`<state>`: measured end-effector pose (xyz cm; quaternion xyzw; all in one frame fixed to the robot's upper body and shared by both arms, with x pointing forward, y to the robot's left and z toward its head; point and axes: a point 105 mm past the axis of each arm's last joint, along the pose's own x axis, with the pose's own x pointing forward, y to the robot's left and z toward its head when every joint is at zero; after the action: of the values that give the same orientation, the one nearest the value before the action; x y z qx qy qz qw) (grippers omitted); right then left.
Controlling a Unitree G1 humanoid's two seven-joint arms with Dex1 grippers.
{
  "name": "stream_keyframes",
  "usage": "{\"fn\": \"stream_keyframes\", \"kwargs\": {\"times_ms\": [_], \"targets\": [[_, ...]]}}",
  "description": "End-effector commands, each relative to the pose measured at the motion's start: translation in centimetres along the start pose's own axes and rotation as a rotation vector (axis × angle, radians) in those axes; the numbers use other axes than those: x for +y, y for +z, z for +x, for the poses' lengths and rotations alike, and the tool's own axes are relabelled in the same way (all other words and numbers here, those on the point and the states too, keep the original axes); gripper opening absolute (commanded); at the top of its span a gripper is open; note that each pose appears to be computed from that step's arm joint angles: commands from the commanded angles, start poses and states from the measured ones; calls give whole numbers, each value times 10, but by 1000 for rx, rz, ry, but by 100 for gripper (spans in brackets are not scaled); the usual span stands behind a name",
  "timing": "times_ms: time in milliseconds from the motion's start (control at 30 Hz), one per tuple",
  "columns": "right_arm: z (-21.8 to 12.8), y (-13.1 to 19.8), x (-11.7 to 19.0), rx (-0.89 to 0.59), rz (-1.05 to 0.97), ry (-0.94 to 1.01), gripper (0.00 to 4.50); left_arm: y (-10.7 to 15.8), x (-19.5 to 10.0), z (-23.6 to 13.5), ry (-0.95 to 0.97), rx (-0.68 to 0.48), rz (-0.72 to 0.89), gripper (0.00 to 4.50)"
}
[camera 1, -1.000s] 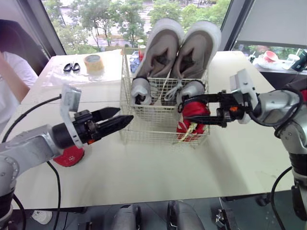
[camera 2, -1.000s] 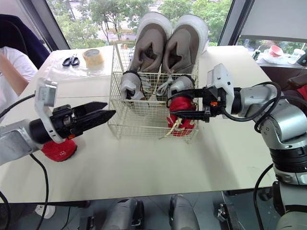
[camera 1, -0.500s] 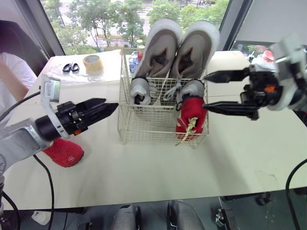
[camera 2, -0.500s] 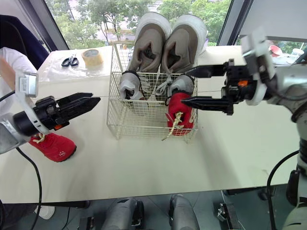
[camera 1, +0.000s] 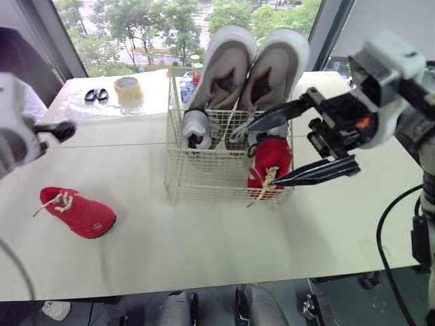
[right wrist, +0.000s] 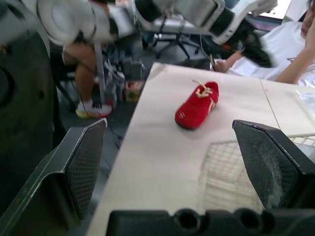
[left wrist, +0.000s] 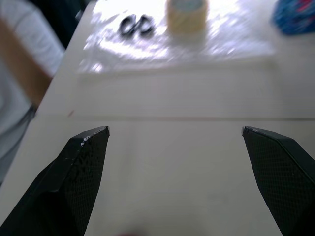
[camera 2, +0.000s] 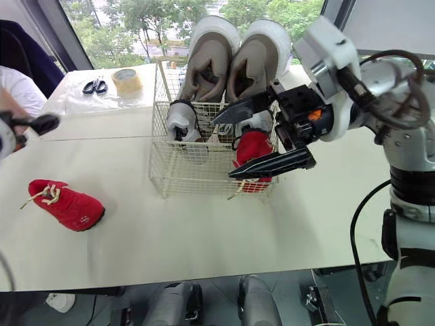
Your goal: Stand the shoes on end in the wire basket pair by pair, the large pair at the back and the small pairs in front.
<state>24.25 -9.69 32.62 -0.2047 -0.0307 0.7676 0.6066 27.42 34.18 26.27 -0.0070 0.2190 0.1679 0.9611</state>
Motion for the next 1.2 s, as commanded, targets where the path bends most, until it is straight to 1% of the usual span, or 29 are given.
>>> {"fn": "stream_keyframes", "kwargs": {"times_ms": [33, 133, 200, 267, 367, 433, 533, 733, 867, 1000, 1067, 1100, 1200], "targets": [[-1, -4, 0, 37, -41, 57, 448, -2, 25, -20, 97, 41, -166, 442], [1, -7, 2, 51, -48, 98, 448, -22, 37, -20, 171, 66, -216, 442], [4, -11, 3, 67, -43, 112, 448, -46, 41, -15, 213, 96, -294, 442], [8, -14, 8, 59, -20, 146, 448, -61, 35, -8, 207, 115, -363, 442], [18, -17, 24, 41, 19, 223, 448, -73, 23, 1, 185, 139, -435, 442], [21, -20, 30, 47, 29, 239, 448, -78, 19, 4, 187, 154, -458, 442], [21, -25, 31, 64, 46, 187, 448, -86, 20, 7, 210, 194, -438, 442], [17, -29, 32, 85, 62, 93, 448, -92, 16, 22, 196, 272, -463, 442], [10, -28, 24, 93, 65, -39, 448, -92, 11, 32, 184, 312, -456, 442], [3, -30, 18, 110, 134, -177, 448, -100, 4, 40, 173, 364, -448, 442], [0, -32, 17, 118, 165, -235, 450, -104, 3, 44, 174, 391, -445, 386], [0, -34, 17, 125, 169, -256, 450, -106, 2, 46, 173, 400, -442, 369], [0, -37, 18, 133, 172, -284, 450, -106, 3, 47, 176, 408, -426, 224]]}}
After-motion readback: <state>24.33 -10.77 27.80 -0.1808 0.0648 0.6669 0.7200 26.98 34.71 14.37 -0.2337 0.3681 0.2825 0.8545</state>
